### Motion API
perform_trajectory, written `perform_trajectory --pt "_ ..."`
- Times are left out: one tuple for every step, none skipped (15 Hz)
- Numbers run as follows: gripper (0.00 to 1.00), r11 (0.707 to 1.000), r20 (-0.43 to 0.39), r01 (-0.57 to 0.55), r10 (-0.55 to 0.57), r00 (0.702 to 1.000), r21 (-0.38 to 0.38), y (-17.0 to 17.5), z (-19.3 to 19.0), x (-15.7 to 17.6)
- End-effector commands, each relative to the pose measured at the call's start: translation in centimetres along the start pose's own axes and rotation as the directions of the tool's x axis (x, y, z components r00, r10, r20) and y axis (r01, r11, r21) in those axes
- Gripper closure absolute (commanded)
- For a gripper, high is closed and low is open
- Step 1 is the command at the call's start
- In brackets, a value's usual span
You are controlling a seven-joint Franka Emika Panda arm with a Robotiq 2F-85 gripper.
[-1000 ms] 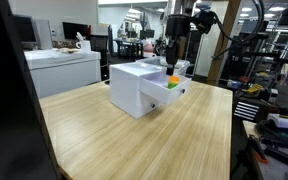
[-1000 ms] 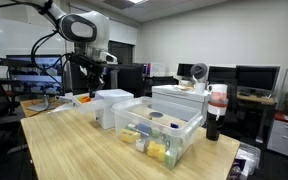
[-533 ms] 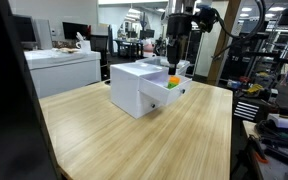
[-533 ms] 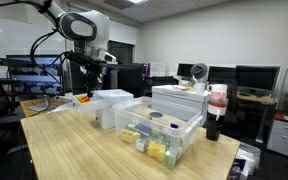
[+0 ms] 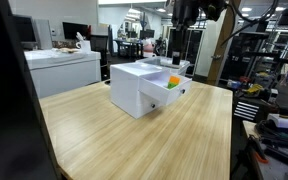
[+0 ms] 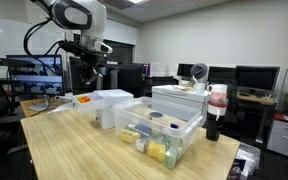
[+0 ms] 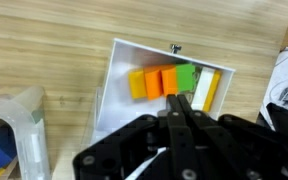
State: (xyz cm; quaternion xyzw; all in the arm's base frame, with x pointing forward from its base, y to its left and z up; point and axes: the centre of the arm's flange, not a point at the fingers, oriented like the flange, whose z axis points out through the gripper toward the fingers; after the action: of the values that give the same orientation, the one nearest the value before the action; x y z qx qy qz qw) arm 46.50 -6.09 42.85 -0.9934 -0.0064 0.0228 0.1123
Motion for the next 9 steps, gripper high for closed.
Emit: perform_trajectory --pt "0.94 0.996 0.078 0.025 -0.032 0.996 0.084 -0.8 -0.7 -1.8" --pt "0.95 0.995 0.103 0.025 -0.035 0.994 0.096 -1.0 -0.5 -2.2" --pt "0.94 0.994 0.131 0.021 -0.034 0.991 0.103 -1.1 -0.1 -2.6" --pt "0.94 0.995 0.145 0.018 -0.033 0.989 0.099 -1.1 0.4 -2.8" --pt "0.94 0.996 0.157 0.016 -0.03 0.987 0.089 -1.0 1.2 -3.0" --pt "0.94 0.996 0.169 0.014 -0.029 0.985 0.087 -0.9 1.6 -3.1" --pt "0.94 0.997 0.19 0.011 -0.026 0.981 0.08 -0.8 2.7 -3.4" --pt "0.94 0.997 0.205 0.008 -0.023 0.979 0.074 -0.7 3.4 -3.7" --pt "0.95 0.998 0.215 0.007 -0.021 0.976 0.067 -0.6 4.1 -4.0"
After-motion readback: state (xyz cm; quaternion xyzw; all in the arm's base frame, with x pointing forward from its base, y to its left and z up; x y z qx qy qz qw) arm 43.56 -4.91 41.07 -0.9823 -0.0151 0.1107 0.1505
